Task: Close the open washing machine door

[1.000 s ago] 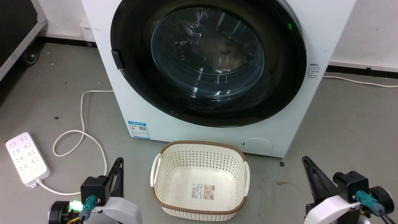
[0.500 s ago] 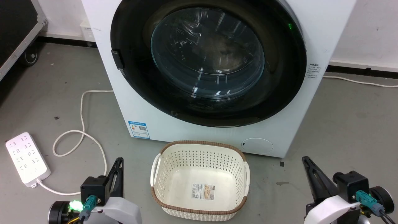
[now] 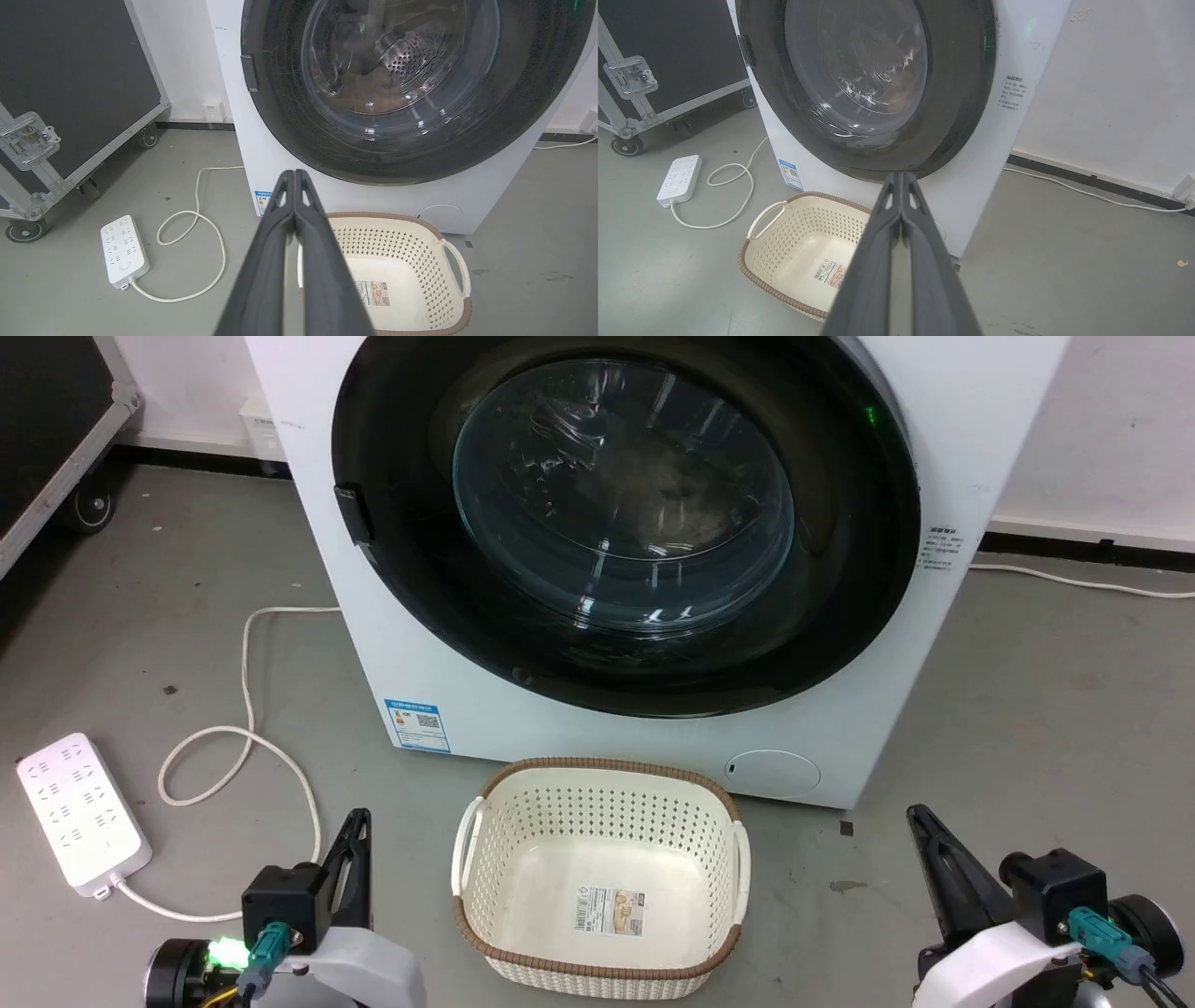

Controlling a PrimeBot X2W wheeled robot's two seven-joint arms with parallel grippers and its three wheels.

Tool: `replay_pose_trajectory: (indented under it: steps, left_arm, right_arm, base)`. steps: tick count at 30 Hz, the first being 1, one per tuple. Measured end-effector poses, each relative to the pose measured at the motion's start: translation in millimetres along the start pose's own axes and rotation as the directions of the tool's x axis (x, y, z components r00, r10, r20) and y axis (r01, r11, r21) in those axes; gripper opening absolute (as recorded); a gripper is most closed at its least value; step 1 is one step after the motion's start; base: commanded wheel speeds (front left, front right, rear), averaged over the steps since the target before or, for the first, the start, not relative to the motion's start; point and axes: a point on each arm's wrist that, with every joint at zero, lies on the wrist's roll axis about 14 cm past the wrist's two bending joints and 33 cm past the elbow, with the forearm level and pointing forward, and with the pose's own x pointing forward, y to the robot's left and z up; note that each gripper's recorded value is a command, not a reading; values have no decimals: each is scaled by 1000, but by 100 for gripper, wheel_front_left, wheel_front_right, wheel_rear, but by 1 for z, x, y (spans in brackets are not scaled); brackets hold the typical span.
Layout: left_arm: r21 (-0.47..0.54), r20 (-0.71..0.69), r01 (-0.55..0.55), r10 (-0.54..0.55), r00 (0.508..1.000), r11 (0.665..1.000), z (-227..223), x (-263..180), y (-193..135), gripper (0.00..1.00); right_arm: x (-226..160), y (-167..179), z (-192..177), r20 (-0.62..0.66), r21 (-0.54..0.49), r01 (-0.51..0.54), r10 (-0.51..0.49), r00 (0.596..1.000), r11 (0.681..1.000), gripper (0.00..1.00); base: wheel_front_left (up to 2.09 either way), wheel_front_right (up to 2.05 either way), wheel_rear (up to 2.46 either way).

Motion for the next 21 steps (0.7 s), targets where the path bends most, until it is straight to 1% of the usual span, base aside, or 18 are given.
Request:
replay_pose_trajectory:
  steps: [21]
  left_arm:
    - [0,0,0,0,1000,1000,0,0,0,0]
  right_arm:
    - [0,0,0,0,0,0,0,1000,1000,0]
  base:
    - [0,0,0]
